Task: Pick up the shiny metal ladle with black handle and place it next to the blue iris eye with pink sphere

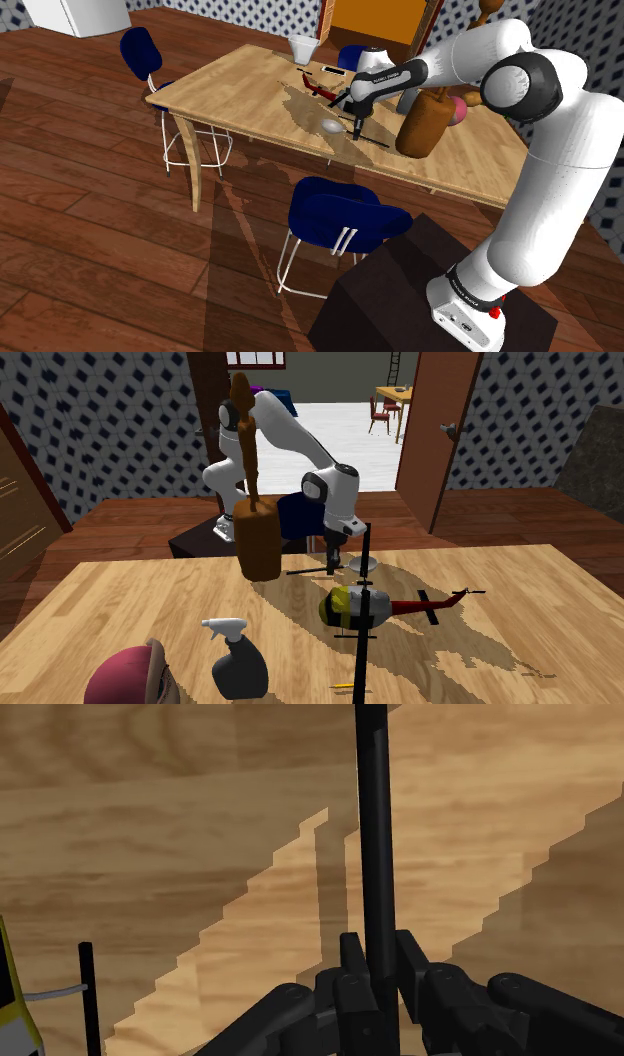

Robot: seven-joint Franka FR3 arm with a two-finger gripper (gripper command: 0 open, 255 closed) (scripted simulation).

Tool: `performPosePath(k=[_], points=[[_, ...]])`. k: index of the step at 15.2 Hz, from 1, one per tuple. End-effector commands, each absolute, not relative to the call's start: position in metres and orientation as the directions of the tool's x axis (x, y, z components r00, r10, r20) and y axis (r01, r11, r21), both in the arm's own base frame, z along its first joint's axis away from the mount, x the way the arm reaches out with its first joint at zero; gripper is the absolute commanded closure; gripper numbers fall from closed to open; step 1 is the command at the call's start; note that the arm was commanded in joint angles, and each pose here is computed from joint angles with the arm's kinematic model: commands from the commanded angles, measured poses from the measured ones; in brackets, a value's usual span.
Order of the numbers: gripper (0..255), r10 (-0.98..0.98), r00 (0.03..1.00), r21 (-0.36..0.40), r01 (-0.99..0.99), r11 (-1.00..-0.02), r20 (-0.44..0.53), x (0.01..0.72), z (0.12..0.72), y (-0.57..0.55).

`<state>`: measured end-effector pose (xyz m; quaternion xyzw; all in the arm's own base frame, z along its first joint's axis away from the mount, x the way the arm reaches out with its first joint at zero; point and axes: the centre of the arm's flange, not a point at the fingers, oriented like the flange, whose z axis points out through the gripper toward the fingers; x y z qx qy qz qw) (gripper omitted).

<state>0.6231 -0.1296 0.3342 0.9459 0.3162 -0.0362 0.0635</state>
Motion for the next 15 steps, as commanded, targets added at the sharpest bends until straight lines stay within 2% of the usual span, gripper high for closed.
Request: performPosePath(k=[1,15], points=[[255,0.593,0.798,0.096,0.602,-0.793,-0.110,0.623,0.338,-0.131],[255,0.593,0.798,0.096,0.602,-0.793,-0.110,0.623,0.412,-0.131]])
